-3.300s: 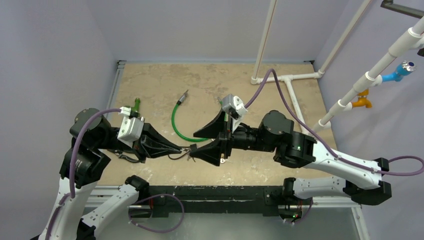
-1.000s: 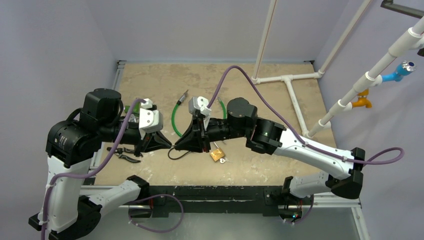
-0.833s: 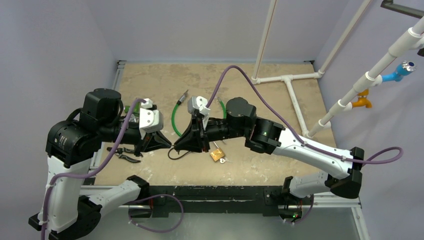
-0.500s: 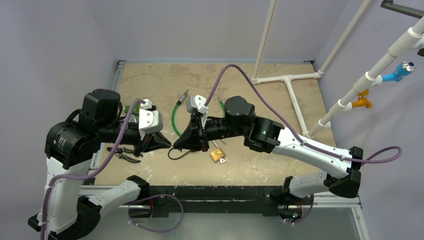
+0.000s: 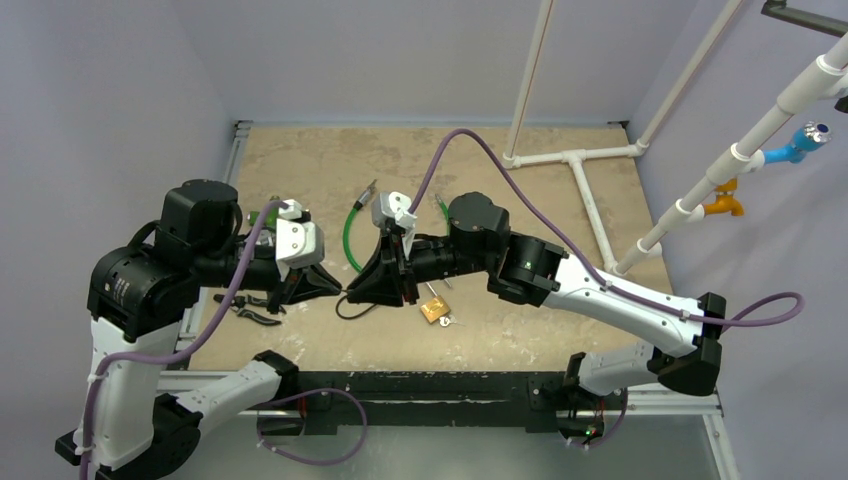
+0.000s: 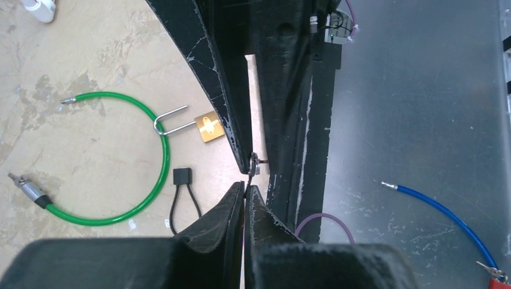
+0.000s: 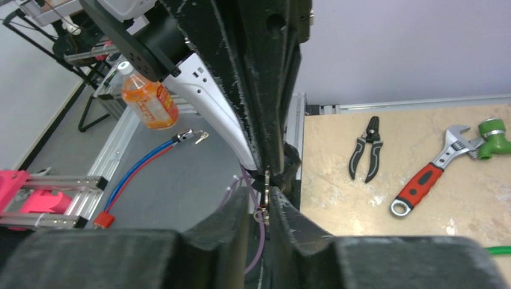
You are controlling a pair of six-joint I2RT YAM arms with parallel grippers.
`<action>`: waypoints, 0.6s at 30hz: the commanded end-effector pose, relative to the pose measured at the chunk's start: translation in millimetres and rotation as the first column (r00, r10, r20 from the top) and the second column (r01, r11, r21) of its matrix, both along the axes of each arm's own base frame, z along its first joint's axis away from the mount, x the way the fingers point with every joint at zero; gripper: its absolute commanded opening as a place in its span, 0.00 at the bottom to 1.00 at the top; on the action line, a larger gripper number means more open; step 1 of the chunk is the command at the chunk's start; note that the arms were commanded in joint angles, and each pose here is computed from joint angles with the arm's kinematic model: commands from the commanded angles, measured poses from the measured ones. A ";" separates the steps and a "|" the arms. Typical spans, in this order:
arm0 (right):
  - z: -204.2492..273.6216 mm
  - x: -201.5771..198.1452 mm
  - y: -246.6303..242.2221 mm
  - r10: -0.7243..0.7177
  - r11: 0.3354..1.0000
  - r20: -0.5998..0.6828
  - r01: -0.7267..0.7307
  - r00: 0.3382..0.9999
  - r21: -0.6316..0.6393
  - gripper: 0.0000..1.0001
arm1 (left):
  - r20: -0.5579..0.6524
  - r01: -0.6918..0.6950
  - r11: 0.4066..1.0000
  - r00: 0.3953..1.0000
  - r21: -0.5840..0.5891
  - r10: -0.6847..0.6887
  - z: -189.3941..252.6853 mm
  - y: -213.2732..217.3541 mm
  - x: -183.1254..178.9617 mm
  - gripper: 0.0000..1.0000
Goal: Unlock with the key
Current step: Pick up the key from the center of the board.
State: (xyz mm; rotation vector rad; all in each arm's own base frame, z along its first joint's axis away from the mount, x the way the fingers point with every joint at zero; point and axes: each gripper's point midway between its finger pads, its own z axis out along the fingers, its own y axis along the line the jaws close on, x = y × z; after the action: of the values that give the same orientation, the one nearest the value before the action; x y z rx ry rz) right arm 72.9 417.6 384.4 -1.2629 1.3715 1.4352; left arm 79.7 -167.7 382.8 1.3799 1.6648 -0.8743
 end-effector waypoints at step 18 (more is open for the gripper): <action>0.7 15.6 -14.9 -0.081 0.996 -0.052 0.078 0.995 -0.049 0.00 | 0.056 -0.004 0.999 0.998 -0.047 0.007 6.5 -4.7 6.3 0.49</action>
State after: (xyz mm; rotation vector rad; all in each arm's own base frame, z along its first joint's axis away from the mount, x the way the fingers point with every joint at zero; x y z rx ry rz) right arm 82.8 421.3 376.9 -1.2547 1.4613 1.4093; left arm 79.9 -165.6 379.4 1.3703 1.6591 -0.8534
